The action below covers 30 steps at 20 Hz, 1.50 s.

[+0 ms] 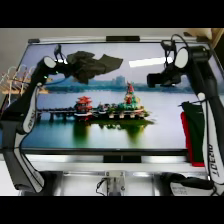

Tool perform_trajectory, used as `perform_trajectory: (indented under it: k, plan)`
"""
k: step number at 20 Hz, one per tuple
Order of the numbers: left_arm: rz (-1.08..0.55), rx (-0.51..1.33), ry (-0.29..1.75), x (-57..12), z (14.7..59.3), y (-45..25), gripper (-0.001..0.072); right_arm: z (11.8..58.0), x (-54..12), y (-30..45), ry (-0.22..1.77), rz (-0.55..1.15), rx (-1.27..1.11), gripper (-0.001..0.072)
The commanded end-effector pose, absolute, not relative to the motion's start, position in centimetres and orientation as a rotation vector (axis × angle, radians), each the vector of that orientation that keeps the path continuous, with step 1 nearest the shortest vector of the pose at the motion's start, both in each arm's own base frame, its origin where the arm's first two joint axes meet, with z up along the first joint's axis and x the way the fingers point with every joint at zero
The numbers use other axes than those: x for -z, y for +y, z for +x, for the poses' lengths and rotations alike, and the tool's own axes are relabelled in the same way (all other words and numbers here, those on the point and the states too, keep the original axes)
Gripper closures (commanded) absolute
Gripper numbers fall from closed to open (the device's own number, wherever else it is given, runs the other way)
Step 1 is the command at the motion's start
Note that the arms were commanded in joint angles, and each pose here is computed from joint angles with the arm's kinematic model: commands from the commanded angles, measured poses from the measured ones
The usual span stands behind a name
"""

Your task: Fold the shirts.

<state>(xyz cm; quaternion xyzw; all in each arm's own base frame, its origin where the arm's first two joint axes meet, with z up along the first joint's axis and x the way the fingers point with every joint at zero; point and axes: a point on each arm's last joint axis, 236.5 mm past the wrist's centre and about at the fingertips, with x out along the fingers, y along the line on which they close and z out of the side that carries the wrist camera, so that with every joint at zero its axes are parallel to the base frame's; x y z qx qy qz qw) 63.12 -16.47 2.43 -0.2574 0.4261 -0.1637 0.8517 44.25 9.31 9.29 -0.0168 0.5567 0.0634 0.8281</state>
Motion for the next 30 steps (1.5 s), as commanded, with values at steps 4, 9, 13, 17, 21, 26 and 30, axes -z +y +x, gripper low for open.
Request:
perform_trajectory:
  k: [4,9,13,17,21,26,30]
  plan:
    - [-0.197,0.622,0.465,-30.1,52.1,-20.1,0.0678,41.0,-18.0,4.4,1.008,-0.157,-0.013,0.0105]
    - [-0.135,0.769,0.494,-35.1,37.9,-25.8,0.0679,31.4,-26.2,1.6,0.896,-0.056,0.064,0.0105]
    - [-0.098,0.819,0.816,-21.6,32.6,-32.9,0.0678,25.4,-26.3,2.2,0.969,0.056,0.042,0.0105]
    - [-0.233,0.762,0.993,-9.6,30.8,-38.9,0.0678,24.9,-22.2,3.5,1.073,0.073,0.007,0.0105]
    - [-0.302,0.727,1.044,-8.6,32.7,-39.7,0.0058,27.6,-15.2,4.3,1.146,0.055,0.002,0.0102]
    - [-0.076,0.356,1.245,-8.8,38.0,-20.9,0.0021,28.0,-7.6,4.6,1.407,-0.048,-0.019,0.0039]
    - [-0.169,0.103,1.53,-1.3,34.5,-9.8,0.0022,26.6,-1.6,6.2,1.612,-0.075,-0.111,0.004]
